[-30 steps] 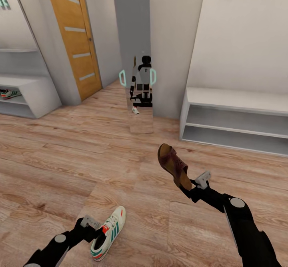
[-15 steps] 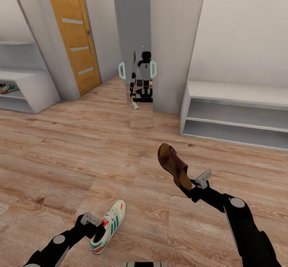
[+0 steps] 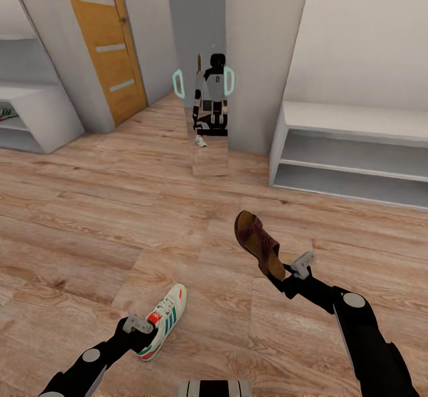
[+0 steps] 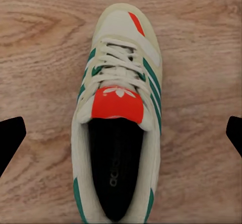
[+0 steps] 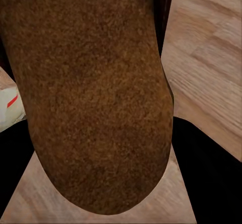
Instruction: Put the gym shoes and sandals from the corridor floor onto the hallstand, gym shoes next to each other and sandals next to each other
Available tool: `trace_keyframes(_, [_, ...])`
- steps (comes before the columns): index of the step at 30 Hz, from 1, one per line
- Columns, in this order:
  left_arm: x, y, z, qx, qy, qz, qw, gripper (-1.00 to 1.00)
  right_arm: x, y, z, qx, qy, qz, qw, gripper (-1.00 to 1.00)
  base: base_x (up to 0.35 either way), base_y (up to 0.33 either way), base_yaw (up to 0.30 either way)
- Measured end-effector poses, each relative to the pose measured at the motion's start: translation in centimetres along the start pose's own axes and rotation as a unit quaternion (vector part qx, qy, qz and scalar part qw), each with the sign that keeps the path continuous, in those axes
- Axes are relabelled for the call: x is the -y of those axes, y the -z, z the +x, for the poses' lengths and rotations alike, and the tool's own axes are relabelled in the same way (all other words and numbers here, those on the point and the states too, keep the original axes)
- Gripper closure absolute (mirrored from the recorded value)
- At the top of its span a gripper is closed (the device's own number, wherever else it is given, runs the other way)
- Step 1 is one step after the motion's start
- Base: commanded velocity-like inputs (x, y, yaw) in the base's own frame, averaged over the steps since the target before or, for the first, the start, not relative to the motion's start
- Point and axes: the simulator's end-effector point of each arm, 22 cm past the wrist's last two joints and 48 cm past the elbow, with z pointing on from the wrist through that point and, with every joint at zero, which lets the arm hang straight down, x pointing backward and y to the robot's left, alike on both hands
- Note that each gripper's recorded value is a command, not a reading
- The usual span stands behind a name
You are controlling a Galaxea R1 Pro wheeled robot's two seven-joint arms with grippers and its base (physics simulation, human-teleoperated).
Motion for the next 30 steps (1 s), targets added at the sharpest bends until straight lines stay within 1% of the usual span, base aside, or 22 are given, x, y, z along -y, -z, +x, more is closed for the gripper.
trace_keyframes(6, [0.3,-0.5,1.7,-0.013,0.006,0.003,0.9999,-1.00,-0.2,-0.8,1.8,-0.014,-0.008,-0.005,0.9999,1.00,0.000,0.000,0.000])
trace_keyframes(7, [0.2,-0.6,1.6,-0.005,0.010,0.001,0.9999,-1.00,-0.2,-1.0,2.1,-0.017,-0.009,-0.006,0.9998,1.00,0.000,0.000,0.000])
trace_keyframes(9, [0.1,-0.7,1.8,0.001,0.016,-0.002,0.9999,-1.00,-0.2,-1.2,2.7,-0.022,-0.011,-0.007,0.9997,1.00,0.000,0.000,0.000])
trace_keyframes(12, [-0.3,-0.8,1.7,0.017,0.031,-0.010,0.9993,-1.00,-0.3,-1.5,3.3,-0.026,-0.015,-0.009,0.9995,1.00,0.000,0.000,0.000])
trace_keyframes(13, [-0.3,-0.8,1.6,0.020,0.032,-0.011,0.9992,-1.00,-0.3,-1.5,3.3,-0.027,-0.015,-0.009,0.9995,1.00,0.000,0.000,0.000])
trace_keyframes(16, [-0.5,-0.8,1.5,0.024,0.034,-0.013,0.9990,-1.00,-0.3,-1.5,3.4,-0.027,-0.015,-0.009,0.9995,1.00,0.000,0.000,0.000])
trace_keyframes(25, [-0.7,-0.7,1.5,0.025,0.034,-0.015,0.9990,-1.00,-0.3,-1.6,3.5,-0.028,-0.016,-0.010,0.9994,1.00,0.000,0.000,0.000])
trace_keyframes(30, [-0.4,-1.1,2.6,0.015,0.037,-0.012,0.9991,-1.00,-0.4,-2.0,4.6,-0.037,-0.020,-0.012,0.9990,1.00,0.000,0.000,0.000])
